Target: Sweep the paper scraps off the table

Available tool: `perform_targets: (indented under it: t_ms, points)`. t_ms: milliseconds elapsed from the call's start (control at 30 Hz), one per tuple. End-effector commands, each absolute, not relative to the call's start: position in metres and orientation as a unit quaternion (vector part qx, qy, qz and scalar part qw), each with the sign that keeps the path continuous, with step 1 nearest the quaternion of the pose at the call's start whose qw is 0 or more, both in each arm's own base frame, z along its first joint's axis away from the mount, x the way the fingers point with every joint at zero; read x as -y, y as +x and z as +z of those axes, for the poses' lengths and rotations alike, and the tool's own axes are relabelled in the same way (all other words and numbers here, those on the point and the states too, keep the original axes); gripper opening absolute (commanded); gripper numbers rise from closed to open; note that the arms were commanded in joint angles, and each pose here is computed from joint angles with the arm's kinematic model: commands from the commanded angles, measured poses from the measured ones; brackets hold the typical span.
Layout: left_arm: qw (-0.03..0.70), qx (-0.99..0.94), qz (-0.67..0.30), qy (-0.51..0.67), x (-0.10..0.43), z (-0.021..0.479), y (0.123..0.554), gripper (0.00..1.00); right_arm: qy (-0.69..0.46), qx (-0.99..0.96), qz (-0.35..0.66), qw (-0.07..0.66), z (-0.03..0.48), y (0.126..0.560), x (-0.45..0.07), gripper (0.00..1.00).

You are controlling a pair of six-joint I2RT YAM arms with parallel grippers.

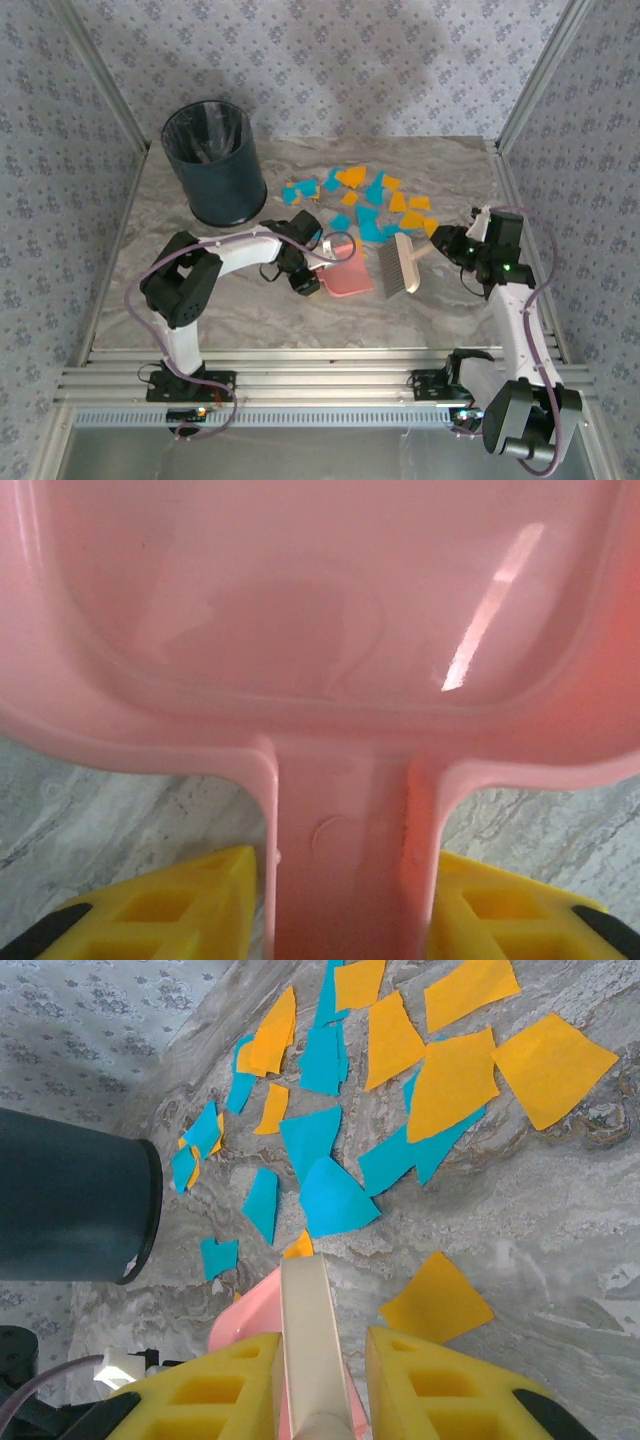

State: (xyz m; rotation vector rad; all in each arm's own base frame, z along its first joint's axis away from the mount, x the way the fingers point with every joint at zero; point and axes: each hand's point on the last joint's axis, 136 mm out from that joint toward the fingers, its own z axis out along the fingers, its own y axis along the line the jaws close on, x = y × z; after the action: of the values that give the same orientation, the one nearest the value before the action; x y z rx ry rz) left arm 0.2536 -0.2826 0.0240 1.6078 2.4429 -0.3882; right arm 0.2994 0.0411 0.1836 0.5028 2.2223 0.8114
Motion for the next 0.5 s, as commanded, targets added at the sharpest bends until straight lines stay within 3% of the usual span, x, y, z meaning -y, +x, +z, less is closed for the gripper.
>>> perform_targets:
  t_ms: [0,233,467]
  points:
    - [0.082,-0.819,-0.137,0.551,0.285,0.026,0.249,0.4,0.185,-0.856,0.322,0.361,0.191,0.299,-0.042,0.0]
    - [0.085,-0.816,-0.136,0.556,0.281,0.034,0.245,0.14,0.186,-0.855,0.322,0.362,0.192,0.299,-0.042,0.0]
    - [0.081,-0.814,-0.135,0.559,0.274,0.062,0.236,0.11,0.184,-0.853,0.325,0.364,0.194,0.3,-0.043,0.0]
